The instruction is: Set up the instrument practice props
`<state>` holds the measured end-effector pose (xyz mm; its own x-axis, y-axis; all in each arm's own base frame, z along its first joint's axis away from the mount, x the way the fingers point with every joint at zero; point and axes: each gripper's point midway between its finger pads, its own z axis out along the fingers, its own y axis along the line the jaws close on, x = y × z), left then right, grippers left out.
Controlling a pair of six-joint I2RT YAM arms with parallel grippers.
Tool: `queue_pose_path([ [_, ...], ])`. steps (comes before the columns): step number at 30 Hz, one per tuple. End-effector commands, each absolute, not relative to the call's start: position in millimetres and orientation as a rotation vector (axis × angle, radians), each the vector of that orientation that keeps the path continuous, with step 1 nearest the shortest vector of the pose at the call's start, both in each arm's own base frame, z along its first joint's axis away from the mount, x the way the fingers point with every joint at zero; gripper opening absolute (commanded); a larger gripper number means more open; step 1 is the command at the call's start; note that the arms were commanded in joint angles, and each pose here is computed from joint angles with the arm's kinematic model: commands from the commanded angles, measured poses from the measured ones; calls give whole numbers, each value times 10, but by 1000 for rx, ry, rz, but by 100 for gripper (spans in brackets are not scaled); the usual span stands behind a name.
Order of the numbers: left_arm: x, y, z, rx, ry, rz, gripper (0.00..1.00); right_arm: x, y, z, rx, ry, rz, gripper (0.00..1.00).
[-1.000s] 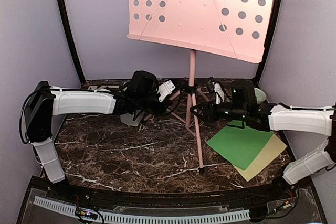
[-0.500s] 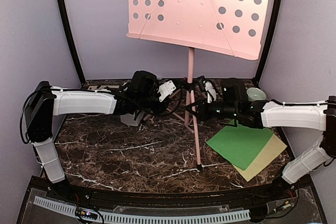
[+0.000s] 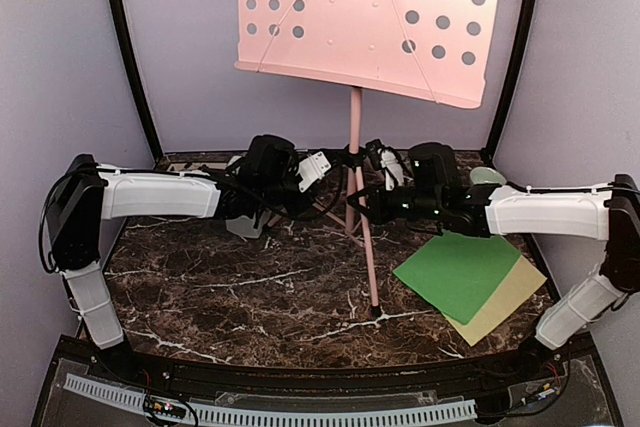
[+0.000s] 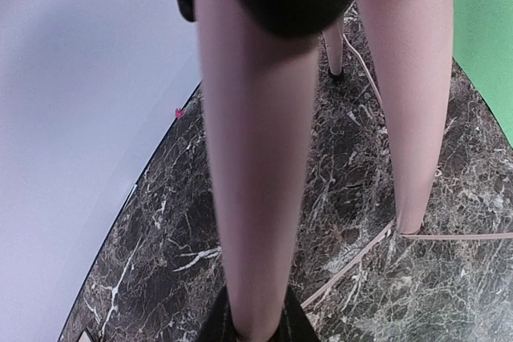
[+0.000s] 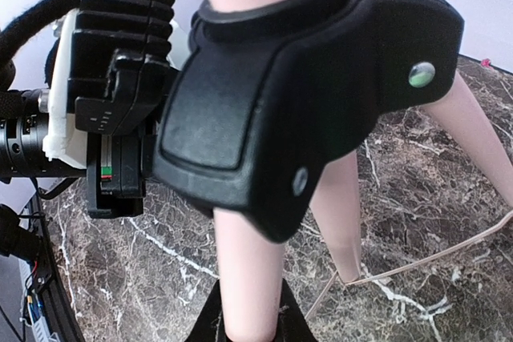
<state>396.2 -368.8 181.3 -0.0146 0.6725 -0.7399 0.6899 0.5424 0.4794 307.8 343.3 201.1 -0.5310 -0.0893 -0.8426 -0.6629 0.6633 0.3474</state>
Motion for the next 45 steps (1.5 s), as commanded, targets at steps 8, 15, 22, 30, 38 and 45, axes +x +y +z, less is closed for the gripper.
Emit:
queue_pose_path([
  [8,4451,-2817,2191,912,1732,201,0,3468,3681,2111,-571,1965,792,0],
  [15,4512,-2607,2137,898,1750,232,0,3566,3856,2180,-599,1947,810,0],
  [22,4504,-2566,2082,901,1769,168,0,3398,3977,2227,-606,1963,857,0],
  [30,4462,-2545,2025,904,1778,162,1,3210,3879,2183,-567,2000,891,0],
  [38,4206,-2782,2263,937,1713,-72,46,3156,3859,2438,-564,1944,924,54],
  [45,3758,-3093,2380,991,1671,-250,67,2999,3493,2631,-512,1969,885,70],
])
